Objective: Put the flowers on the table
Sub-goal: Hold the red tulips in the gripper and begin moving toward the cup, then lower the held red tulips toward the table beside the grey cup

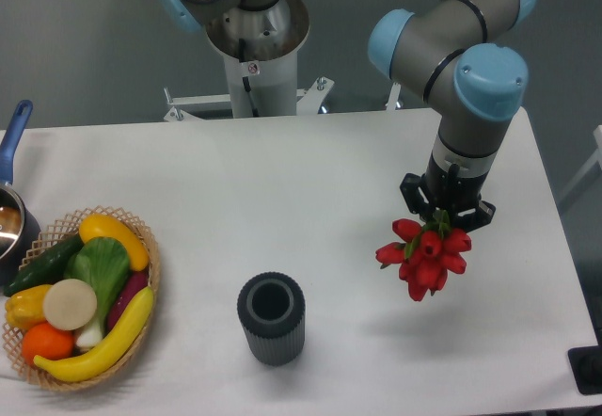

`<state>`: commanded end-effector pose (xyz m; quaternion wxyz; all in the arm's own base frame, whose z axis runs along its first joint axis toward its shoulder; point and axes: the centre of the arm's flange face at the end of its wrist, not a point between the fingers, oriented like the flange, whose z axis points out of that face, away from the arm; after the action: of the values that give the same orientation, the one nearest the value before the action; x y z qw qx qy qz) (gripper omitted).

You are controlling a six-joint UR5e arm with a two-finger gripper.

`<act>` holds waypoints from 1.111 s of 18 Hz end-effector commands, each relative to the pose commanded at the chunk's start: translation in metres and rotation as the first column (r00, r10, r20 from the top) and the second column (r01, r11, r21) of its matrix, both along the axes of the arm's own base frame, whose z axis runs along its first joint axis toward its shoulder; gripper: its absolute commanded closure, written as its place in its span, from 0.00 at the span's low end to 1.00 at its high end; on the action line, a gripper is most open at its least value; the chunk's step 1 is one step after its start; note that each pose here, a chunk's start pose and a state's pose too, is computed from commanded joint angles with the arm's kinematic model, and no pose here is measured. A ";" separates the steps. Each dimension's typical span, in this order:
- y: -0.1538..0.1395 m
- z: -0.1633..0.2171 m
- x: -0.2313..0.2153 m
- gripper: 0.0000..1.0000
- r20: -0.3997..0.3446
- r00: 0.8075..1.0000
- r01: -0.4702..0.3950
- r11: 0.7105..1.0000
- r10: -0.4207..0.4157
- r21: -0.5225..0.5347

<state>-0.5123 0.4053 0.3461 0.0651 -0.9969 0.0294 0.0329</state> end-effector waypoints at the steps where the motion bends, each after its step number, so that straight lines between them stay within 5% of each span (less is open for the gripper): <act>1: 0.002 -0.002 0.001 0.95 0.003 1.000 0.003 1.000 -0.003 -0.001; 12: 0.006 -0.020 0.000 0.93 0.028 1.000 0.008 1.000 -0.007 -0.013; 20: 0.037 -0.062 0.018 0.91 0.061 0.997 0.057 0.998 -0.056 -0.031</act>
<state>-0.4945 0.4425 0.2842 0.0508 -0.9971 0.0561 0.0006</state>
